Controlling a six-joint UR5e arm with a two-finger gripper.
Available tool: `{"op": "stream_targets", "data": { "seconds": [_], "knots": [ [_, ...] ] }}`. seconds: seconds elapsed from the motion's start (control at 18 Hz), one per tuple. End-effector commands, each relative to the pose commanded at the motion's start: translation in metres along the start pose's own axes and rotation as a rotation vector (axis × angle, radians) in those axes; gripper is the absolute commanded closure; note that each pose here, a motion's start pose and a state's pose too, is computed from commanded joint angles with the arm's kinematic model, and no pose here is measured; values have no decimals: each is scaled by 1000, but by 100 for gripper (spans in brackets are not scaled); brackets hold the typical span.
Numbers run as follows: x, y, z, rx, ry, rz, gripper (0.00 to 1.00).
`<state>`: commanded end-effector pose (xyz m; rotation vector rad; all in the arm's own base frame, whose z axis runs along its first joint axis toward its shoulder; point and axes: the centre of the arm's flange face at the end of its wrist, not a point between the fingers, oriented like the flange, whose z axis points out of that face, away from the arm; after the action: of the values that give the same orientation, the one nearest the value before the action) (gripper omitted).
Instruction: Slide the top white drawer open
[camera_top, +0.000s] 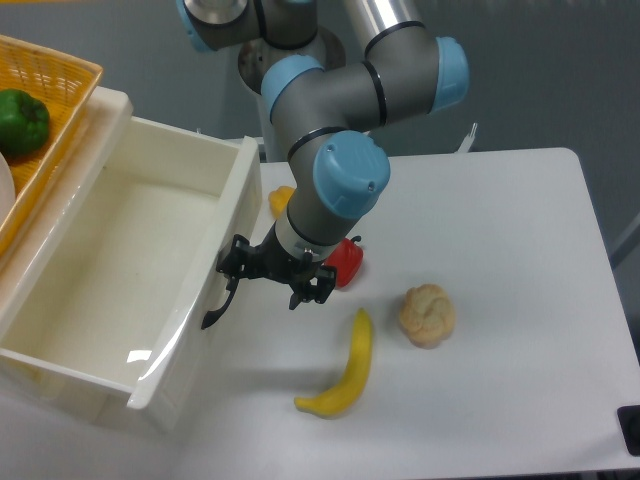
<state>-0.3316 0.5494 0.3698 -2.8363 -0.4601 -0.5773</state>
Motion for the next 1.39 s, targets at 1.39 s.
{"op": "stream_targets", "data": {
  "seconds": [1.39],
  "knots": [
    [-156, 16, -16, -71, -319, 473, 0]
  ]
}}
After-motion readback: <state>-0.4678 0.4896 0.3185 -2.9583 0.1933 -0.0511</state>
